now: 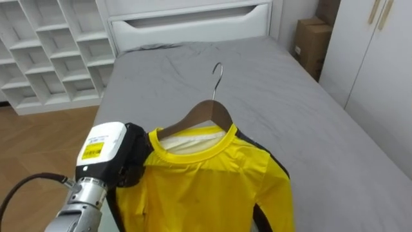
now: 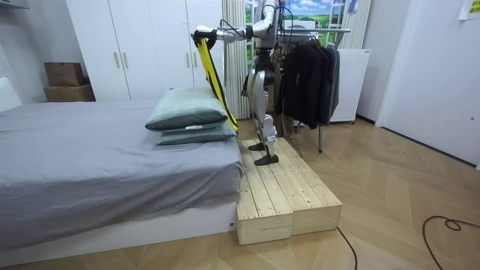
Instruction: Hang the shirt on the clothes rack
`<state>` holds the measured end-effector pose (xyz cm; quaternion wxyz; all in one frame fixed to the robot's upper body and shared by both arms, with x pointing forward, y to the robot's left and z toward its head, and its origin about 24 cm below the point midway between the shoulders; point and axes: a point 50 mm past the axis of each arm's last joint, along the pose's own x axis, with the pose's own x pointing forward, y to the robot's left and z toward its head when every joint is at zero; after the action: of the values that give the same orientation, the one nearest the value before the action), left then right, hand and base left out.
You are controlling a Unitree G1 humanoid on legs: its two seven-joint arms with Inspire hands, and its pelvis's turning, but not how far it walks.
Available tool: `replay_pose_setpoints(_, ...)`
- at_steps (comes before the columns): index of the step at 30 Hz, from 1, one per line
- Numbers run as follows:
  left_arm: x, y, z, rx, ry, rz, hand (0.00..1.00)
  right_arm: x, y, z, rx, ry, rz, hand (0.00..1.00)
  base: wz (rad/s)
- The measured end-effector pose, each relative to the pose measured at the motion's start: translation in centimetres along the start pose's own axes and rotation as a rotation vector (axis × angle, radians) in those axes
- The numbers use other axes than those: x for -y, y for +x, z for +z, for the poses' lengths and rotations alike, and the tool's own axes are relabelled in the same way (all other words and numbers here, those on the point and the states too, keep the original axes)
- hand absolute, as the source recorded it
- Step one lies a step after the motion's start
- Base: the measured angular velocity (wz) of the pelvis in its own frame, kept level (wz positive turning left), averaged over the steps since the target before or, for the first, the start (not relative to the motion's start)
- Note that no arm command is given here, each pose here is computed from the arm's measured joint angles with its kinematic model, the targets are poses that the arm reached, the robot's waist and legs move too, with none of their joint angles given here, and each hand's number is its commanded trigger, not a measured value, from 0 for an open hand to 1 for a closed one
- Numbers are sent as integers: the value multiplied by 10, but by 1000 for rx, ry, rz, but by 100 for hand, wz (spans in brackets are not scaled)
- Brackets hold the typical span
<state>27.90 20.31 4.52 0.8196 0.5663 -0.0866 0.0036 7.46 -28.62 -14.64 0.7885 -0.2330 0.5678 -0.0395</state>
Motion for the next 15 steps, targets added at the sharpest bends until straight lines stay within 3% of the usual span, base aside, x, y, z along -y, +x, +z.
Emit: replay_pose_setpoints(15,-15,0,14,80,-35,60,100,28,-20,104,496,-137,-272,0,-5)
